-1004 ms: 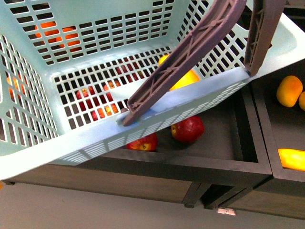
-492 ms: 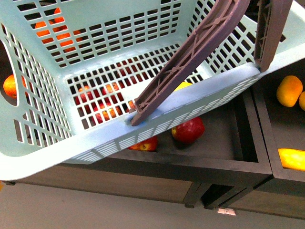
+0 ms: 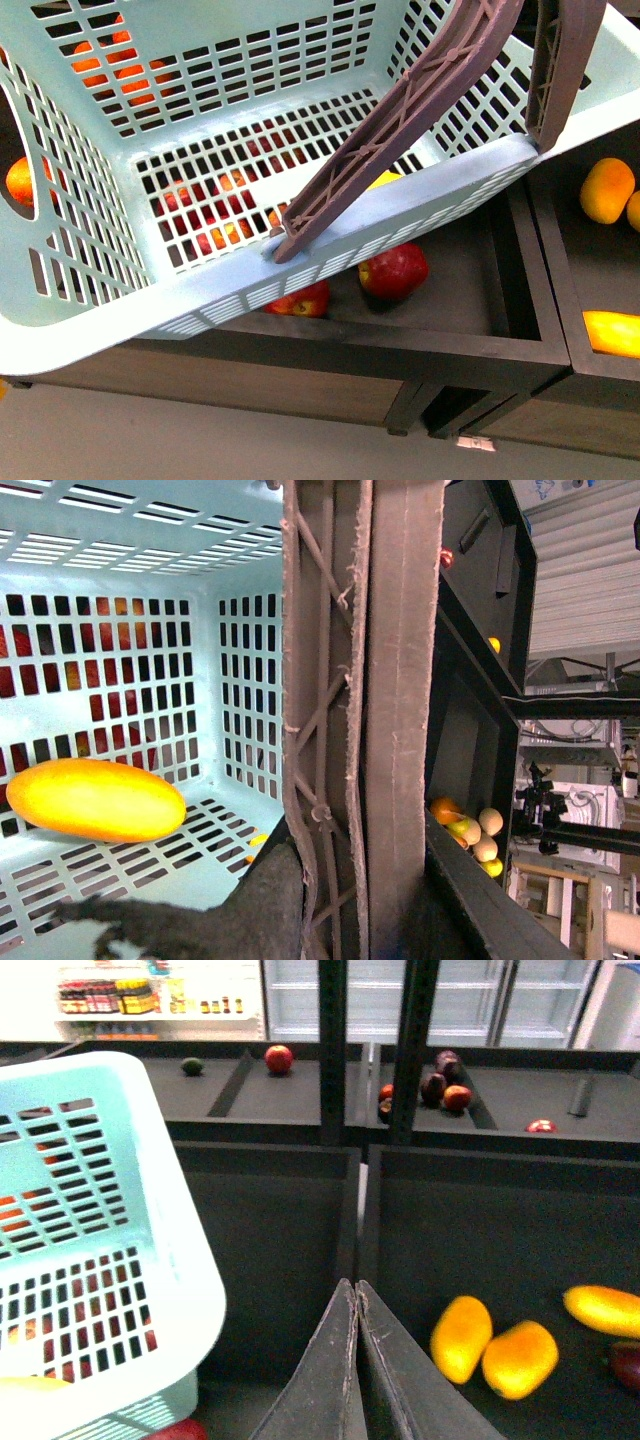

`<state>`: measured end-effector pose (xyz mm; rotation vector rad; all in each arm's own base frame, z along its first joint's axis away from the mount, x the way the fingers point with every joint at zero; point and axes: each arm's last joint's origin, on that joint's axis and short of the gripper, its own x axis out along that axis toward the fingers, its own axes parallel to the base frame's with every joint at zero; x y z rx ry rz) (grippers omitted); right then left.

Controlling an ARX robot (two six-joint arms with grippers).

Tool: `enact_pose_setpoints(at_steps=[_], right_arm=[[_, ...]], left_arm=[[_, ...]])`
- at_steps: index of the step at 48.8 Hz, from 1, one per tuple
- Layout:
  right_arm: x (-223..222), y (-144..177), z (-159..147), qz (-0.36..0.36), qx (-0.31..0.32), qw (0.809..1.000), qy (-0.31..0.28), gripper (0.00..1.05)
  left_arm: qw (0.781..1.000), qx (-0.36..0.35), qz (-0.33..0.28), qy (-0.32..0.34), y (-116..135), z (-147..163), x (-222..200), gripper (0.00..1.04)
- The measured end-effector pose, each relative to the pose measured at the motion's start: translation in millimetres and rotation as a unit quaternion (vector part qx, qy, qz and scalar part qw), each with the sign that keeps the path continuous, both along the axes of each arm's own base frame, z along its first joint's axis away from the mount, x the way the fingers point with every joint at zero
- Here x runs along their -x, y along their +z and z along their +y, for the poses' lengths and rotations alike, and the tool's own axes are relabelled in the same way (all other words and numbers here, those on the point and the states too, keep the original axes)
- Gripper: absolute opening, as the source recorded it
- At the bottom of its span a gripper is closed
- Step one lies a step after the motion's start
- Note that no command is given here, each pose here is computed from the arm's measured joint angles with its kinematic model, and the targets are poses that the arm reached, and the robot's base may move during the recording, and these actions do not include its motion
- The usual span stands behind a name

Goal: Pick mango and avocado into basket

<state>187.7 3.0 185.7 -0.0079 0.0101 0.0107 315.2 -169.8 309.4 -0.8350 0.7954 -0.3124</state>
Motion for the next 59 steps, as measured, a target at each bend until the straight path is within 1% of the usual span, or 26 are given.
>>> enact_pose_setpoints(at_steps=[8, 9, 13, 16, 18, 19, 23, 24, 26, 38, 40, 43, 59], right_arm=[[18, -7, -3, 0.001, 0.000, 1.000, -0.005, 0.02], [20, -8, -3, 0.001, 0.000, 1.000, -0.005, 0.04], [22, -8, -3, -0.002, 0.000, 1.000, -0.005, 0.16], [22, -8, -3, -0.003, 0.000, 1.000, -0.005, 0.30], [22, -8, -3, -0.003, 0.000, 1.000, -0.005, 0.37], [22, -8, -3, -0.003, 0.000, 1.000, -0.005, 0.38], [22, -8, -3, -0.003, 0.000, 1.000, -0.005, 0.52], [22, -8, -3, -0.003, 0.000, 1.000, -0.005, 0.54], [22, -8, -3, -0.003, 0.000, 1.000, -0.005, 0.61], [23, -8, -3, -0.003, 0.000, 1.000, -0.006, 0.95], [23, -8, -3, -0.003, -0.002, 1.000, -0.007, 0.98], [23, -8, -3, -0.003, -0.002, 1.000, -0.008, 0.96], [23, -7, -3, -0.004, -0.002, 1.000, -0.007, 0.96]], left_arm=[[1.000, 0.000, 0.000, 0.000, 0, 0, 0, 0.20], [1.000, 0.000, 0.000, 0.000, 0, 0, 0, 0.20], [1.000, 0.000, 0.000, 0.001, 0, 0, 0, 0.20], [1.000, 0.000, 0.000, 0.000, 0, 0, 0, 0.20], [1.000, 0.000, 0.000, 0.000, 0, 0, 0, 0.20], [1.000, 0.000, 0.000, 0.000, 0, 0, 0, 0.20], [1.000, 0.000, 0.000, 0.000, 0, 0, 0, 0.20], [1.000, 0.000, 0.000, 0.000, 0, 0, 0, 0.20], [1.000, 0.000, 0.000, 0.000, 0, 0, 0, 0.20], [1.000, 0.000, 0.000, 0.000, 0, 0, 0, 0.20], [1.000, 0.000, 0.000, -0.001, 0, -1, 0, 0.20], [1.000, 0.001, 0.001, -0.006, 0, -3, 1, 0.20], [1.000, 0.007, 0.006, -0.008, -1, -4, 1, 0.20]])
